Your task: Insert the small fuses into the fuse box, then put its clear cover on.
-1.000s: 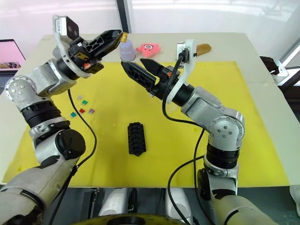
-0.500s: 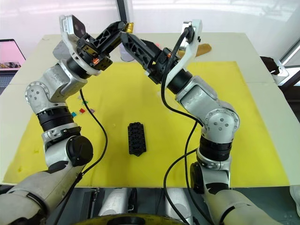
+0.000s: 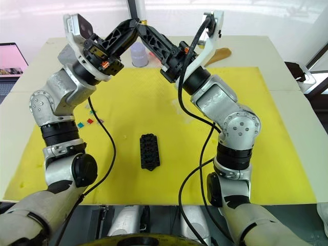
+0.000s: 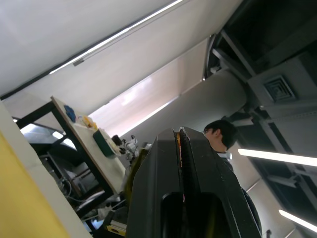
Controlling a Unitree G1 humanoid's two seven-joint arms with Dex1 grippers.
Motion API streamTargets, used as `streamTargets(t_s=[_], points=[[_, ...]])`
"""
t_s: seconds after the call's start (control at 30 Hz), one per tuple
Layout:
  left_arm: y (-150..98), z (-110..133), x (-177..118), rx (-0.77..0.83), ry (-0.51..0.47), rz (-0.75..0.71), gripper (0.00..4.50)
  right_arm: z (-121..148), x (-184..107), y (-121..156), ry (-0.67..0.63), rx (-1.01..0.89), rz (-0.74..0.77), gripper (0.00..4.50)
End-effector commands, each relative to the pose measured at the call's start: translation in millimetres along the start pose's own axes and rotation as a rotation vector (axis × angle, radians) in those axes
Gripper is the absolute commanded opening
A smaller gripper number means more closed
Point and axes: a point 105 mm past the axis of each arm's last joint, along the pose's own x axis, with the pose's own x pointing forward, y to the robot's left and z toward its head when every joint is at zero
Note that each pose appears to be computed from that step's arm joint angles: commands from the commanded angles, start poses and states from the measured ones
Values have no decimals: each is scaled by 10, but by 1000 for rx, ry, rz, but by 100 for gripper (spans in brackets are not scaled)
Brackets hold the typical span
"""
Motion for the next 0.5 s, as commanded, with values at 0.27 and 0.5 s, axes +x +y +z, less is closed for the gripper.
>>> streamTargets(t_s=[0.27, 0.5], points=[[-161, -3, 55, 22, -9, -36, 0, 75, 57, 166, -21, -11, 61, 133], [-155, -12, 54, 27, -9, -31, 0, 172, 45, 204, -83, 23, 90, 79]])
